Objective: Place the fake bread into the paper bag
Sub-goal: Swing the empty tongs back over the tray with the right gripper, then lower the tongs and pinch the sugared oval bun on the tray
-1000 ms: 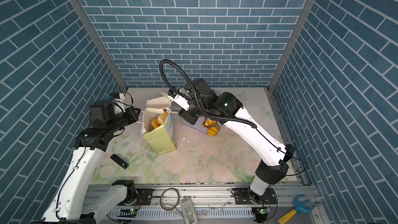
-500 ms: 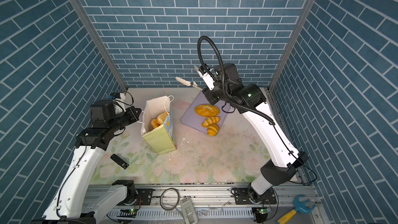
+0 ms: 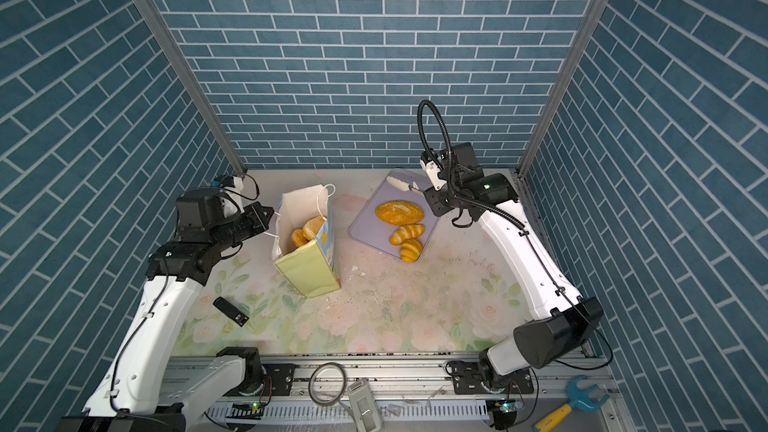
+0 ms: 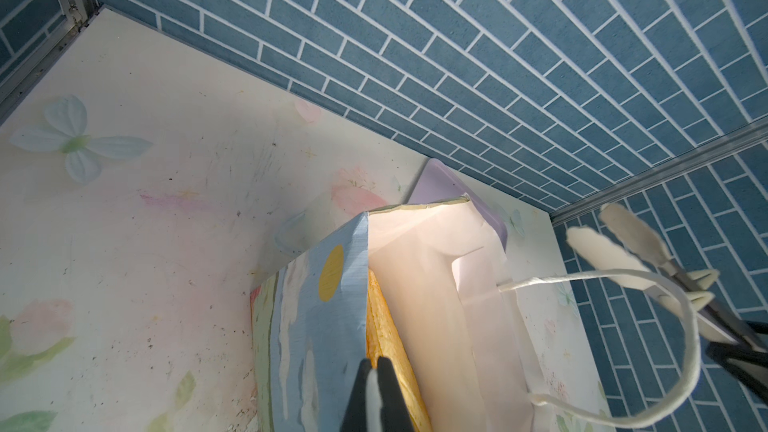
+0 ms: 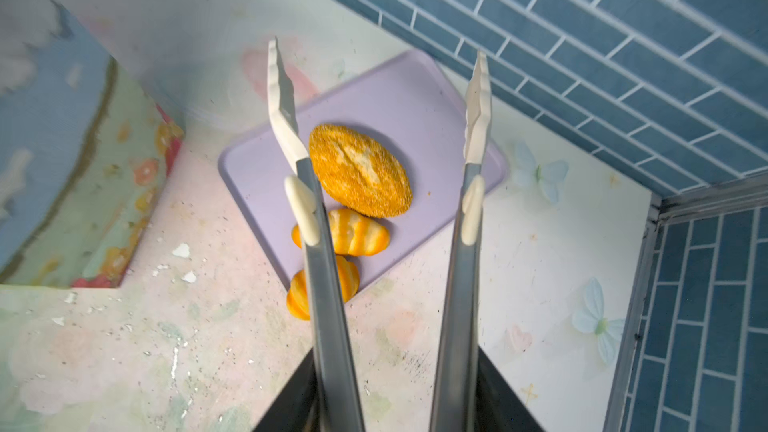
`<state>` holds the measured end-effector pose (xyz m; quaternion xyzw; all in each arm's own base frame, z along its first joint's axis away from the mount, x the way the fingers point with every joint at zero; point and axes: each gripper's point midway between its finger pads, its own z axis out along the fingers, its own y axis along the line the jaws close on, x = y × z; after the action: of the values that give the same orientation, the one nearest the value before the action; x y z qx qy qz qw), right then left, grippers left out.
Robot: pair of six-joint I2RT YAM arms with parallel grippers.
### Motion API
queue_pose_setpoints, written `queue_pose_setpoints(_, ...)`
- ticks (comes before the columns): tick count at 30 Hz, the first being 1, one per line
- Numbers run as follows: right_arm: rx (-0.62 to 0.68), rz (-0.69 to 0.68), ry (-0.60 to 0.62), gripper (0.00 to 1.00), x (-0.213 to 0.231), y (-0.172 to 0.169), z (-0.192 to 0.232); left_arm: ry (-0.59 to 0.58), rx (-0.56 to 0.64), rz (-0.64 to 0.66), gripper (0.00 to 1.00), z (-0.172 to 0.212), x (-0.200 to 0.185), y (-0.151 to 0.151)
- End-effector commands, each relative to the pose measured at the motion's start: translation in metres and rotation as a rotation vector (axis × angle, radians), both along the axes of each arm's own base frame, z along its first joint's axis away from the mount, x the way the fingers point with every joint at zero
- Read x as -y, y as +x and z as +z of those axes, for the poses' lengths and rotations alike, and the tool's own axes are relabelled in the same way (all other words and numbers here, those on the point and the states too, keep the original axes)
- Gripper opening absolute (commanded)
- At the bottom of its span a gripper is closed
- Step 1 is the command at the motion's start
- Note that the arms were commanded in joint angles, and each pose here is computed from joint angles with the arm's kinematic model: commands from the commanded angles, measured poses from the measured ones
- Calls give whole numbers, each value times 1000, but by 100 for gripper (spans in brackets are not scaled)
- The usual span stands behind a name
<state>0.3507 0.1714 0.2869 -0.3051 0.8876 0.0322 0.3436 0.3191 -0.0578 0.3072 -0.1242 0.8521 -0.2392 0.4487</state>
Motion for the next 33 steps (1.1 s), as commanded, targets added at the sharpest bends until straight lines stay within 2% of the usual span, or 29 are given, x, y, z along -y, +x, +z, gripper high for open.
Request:
queue_pose_setpoints(1, 54, 61, 16, 52, -11, 13, -3, 14, 21, -14, 5, 13, 1, -3)
queue_pose_setpoints(12, -6, 199, -57, 54, -32, 42, -69, 39, 19, -16, 5, 14, -1, -8)
queue_pose_setpoints(18, -68, 264, -150, 55, -33, 52, -102, 42, 20, -12, 5, 13, -1, -7)
queue_pose_setpoints(29, -155, 258, -241, 57, -28, 82, -144, 30, 8, -11, 5, 5, 0, 0)
queue_pose_setpoints(33, -175, 225, -246, 55, -20, 97, -148, 3, 1, 4, 5, -2, 0, 4)
